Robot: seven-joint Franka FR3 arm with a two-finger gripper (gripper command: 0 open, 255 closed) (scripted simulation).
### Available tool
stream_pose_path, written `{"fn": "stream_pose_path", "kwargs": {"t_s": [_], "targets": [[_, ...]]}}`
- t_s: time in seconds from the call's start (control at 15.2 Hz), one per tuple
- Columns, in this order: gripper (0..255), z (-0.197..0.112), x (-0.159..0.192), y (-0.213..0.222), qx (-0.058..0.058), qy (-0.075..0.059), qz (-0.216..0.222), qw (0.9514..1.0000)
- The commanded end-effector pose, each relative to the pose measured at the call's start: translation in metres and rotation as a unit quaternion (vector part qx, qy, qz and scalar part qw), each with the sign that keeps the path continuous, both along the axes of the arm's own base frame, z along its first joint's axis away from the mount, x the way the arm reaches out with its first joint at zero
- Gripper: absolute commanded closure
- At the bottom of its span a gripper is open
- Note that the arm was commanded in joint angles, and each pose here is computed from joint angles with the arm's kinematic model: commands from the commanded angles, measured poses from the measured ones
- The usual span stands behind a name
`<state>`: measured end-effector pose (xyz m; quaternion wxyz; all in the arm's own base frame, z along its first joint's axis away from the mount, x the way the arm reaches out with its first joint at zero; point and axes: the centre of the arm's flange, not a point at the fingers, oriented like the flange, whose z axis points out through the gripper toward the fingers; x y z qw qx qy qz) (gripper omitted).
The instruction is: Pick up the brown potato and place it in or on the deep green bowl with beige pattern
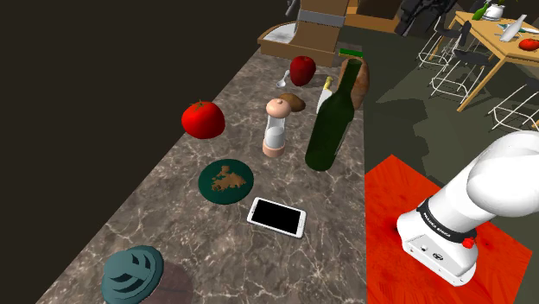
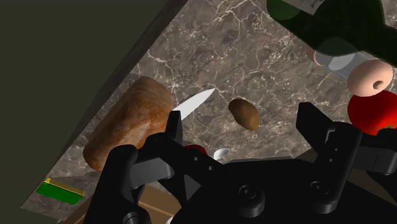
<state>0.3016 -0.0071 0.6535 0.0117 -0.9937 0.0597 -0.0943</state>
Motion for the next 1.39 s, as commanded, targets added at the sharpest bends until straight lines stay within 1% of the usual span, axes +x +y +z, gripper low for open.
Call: {"fn": "stream_pose_path", "kwargs": {"t_s": [0.0,0.66,1.32], "targets": [[0,0.000,0.000,0.000,0.000,0.000,0.000,1.0000],[0,-0.083,0.109,0.023,-0.014,0.032,0.027,0.9990],[0,-0.173,0.212,0.050,-0.027,0.064,0.054,0.9961]]}}
